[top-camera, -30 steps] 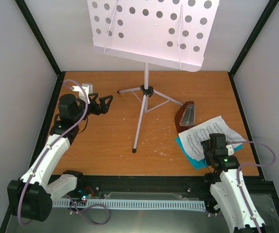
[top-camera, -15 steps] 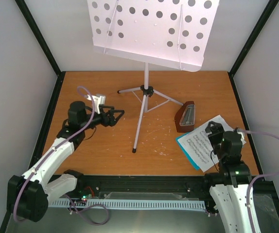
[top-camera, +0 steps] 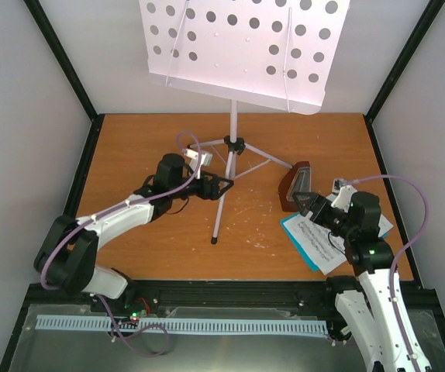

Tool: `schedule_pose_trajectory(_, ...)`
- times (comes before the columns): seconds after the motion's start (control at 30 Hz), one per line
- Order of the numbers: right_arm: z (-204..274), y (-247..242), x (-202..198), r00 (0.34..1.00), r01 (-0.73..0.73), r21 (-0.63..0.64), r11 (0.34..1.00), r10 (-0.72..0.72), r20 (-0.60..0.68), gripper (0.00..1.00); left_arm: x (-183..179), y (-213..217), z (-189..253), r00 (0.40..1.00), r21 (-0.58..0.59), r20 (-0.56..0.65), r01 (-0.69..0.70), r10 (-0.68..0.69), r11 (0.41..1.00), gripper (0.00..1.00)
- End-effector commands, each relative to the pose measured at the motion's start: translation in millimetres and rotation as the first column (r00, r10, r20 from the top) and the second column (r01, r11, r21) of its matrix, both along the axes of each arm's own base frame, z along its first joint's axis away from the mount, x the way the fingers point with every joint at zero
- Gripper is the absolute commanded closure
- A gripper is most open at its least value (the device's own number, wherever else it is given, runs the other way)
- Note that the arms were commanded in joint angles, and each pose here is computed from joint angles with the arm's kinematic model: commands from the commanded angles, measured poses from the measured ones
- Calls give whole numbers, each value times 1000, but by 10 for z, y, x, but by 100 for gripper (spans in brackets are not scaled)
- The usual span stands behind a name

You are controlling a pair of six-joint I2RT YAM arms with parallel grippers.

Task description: Pack up the instrument practice props

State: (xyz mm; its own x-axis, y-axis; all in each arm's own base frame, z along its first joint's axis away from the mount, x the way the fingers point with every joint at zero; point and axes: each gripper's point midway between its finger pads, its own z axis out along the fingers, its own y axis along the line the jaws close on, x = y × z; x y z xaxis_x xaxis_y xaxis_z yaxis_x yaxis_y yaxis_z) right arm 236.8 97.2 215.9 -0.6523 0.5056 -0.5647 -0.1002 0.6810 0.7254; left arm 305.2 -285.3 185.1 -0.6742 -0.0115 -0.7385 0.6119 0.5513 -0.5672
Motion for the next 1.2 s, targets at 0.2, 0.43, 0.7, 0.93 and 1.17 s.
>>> schedule_pose_trajectory(0.2, 126, 215, 99, 980, -168, -32, 985, 170, 100, 29, 533, -235, 255, 987, 55, 156, -33, 24, 998, 36)
schedule_pose_trajectory(0.43, 128, 278, 259, 976, -191, -54, 980, 196, 97, 38, 514, -181, 128, 987, 91, 158, -45, 30, 995, 59)
schedule_pose_trajectory(0.7, 55, 424, 222, 969, -221, -78, 972, 228, 96, 42, 406, -10, 55, 985, 136, 160, -84, 62, 987, 86)
schedule_pose_trajectory(0.93, 227, 571, 189, 951, -253, -72, 965, 262, 165, 40, 117, 251, 50, 985, 183, 154, -102, 74, 978, 87)
schedule_pose_trajectory(1.17, 299, 781, 158, 930, -304, -76, 950, 313, 190, 40, -162, 407, -91, 993, 191, 97, -86, 69, 978, 87)
